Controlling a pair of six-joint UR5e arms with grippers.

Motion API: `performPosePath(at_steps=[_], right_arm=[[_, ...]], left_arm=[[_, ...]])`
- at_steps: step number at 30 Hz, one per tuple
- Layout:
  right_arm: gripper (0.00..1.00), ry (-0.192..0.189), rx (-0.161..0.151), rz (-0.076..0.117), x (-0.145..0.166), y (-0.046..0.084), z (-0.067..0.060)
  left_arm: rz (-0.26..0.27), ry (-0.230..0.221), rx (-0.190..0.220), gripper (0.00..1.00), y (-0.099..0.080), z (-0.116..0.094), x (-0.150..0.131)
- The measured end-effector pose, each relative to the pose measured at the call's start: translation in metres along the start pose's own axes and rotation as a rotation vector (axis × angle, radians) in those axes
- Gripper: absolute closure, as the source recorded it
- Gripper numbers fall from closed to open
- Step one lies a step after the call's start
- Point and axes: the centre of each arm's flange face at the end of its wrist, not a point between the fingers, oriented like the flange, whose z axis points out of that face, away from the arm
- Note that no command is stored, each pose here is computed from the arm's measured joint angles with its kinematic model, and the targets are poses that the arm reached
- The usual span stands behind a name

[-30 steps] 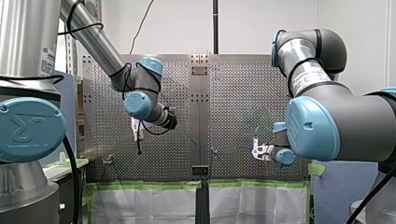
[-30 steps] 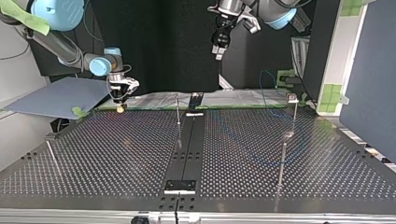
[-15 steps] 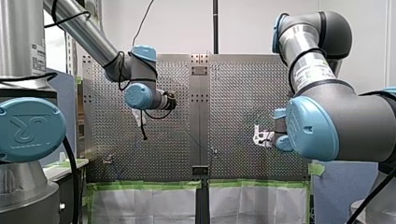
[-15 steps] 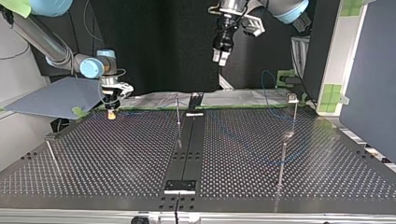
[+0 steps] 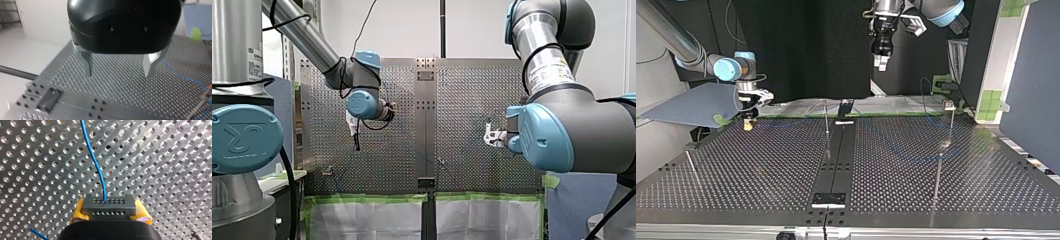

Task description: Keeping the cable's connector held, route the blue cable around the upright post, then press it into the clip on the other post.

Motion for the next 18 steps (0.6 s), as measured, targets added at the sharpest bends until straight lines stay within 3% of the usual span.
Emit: performPosePath(at_steps=[6,18], right_arm=[[1.0,0.01,-0.001,0.001,0.002,0.002,0.001],[1.0,0.016,0.001,0.001,0.003,0.002,0.002]], left_arm=[[0.017,0.025,-0.03,0.0,0.004,0.003,0.016],[0.022,0.031,-0.035,0.0,0.005,0.005,0.021]])
